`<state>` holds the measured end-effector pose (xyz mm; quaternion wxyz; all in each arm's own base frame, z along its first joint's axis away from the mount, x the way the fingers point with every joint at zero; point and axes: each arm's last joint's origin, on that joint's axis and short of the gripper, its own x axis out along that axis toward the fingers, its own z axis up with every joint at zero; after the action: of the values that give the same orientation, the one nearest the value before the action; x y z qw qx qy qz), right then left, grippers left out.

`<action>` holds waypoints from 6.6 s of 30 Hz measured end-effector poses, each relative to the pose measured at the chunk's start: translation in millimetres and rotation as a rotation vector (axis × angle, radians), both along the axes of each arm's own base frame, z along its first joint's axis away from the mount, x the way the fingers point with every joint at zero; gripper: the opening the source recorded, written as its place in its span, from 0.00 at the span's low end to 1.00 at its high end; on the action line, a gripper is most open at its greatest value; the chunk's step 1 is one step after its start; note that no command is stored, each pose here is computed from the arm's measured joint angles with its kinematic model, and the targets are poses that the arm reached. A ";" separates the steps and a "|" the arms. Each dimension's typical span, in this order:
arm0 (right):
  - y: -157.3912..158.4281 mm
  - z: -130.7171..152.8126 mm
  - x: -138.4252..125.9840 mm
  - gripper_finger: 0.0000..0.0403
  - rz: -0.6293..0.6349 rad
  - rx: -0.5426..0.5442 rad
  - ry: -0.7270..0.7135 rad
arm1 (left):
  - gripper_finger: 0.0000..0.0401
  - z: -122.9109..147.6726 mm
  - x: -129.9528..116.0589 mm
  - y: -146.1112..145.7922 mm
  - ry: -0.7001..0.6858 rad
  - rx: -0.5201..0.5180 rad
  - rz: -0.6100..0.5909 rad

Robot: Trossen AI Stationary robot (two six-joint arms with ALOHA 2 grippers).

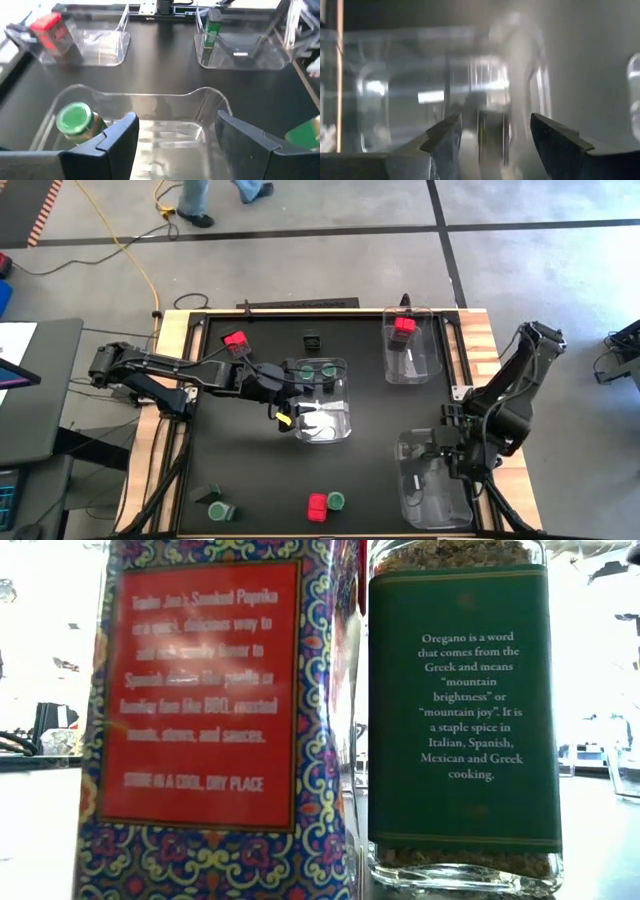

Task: Sort spices by type
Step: Put the green seasoning bottle into the middle left transparent bin

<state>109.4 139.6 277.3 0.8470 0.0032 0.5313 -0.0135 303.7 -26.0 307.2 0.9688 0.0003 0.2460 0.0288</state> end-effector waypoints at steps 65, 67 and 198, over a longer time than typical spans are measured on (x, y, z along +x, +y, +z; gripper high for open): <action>-29.9 43.5 -21.0 0.66 -0.098 0.067 -0.264 | 0.62 -13.3 128.4 -165.9 0.340 -0.870 0.840; -30.1 43.6 -20.8 0.66 -0.092 0.055 -0.273 | 0.62 -15.1 125.2 -170.1 0.353 -0.876 0.862; 111.2 -40.2 285.4 0.82 1.442 -0.400 0.073 | 0.62 -66.4 -106.4 -167.1 0.055 -0.267 -0.124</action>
<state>394.8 250.8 237.1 0.6119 -0.5005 0.4170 0.4486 197.3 -193.1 240.8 0.9531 -0.1127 0.2735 -0.0641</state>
